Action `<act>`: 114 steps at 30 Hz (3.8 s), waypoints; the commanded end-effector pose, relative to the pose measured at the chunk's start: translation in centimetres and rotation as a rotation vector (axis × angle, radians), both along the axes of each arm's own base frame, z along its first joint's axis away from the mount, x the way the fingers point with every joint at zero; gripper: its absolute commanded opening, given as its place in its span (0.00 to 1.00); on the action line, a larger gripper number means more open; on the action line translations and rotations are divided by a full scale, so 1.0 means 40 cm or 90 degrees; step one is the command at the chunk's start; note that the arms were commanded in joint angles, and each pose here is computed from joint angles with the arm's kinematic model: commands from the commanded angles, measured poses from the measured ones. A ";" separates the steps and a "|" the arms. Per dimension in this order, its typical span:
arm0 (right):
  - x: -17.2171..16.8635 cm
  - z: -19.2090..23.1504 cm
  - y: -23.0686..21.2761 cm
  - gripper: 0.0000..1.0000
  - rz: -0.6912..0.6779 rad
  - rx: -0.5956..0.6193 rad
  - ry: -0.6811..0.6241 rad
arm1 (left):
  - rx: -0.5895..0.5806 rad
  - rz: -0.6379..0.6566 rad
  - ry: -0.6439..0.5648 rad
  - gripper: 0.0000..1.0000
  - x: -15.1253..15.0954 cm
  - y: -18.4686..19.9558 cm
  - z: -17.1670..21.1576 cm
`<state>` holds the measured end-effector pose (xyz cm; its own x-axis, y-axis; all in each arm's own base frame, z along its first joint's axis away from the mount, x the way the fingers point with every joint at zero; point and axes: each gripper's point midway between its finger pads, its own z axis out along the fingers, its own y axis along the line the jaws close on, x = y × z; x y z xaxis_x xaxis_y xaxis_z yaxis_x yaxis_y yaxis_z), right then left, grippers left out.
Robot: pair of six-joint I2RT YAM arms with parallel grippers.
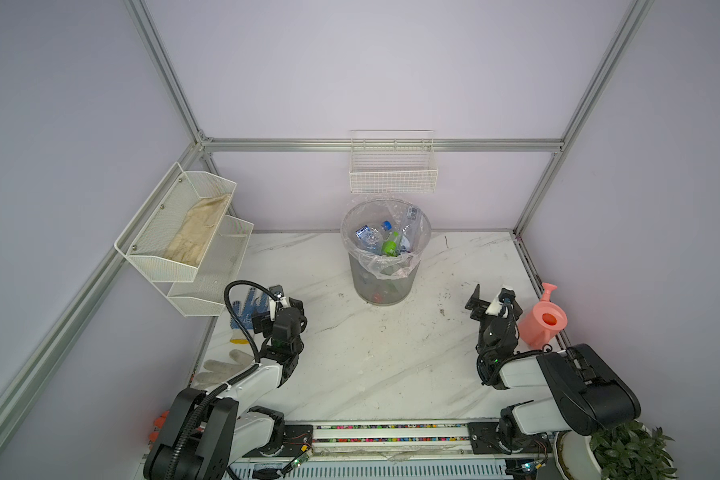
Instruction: Throw the plastic bottles in the bin
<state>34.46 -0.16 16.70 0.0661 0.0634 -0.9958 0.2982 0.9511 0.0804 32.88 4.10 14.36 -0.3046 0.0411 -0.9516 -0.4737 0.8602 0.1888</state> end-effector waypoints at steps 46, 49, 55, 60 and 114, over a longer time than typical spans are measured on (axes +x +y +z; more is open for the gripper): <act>0.122 -0.037 0.042 0.97 0.086 -0.024 -0.033 | -0.018 -0.161 -0.119 1.00 0.116 -0.013 -0.035; 0.173 -0.053 0.042 0.97 0.074 -0.023 0.008 | -0.041 -0.151 -0.041 1.00 0.154 -0.007 -0.071; 0.215 -0.079 0.023 0.97 0.077 0.000 0.053 | -0.061 -0.149 -0.032 1.00 0.177 0.009 -0.076; 0.219 -0.081 0.006 0.97 0.063 0.010 0.058 | -0.063 -0.151 -0.033 1.00 0.178 0.009 -0.076; 0.216 -0.078 -0.005 0.97 0.047 0.010 0.056 | -0.061 -0.153 -0.038 1.00 0.174 0.008 -0.072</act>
<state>42.94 -0.11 11.98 -0.0752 0.0818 -0.9938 0.2273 0.9718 0.0628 38.29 4.29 8.29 -0.3411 0.0309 -0.9395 -0.2455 0.9619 0.1207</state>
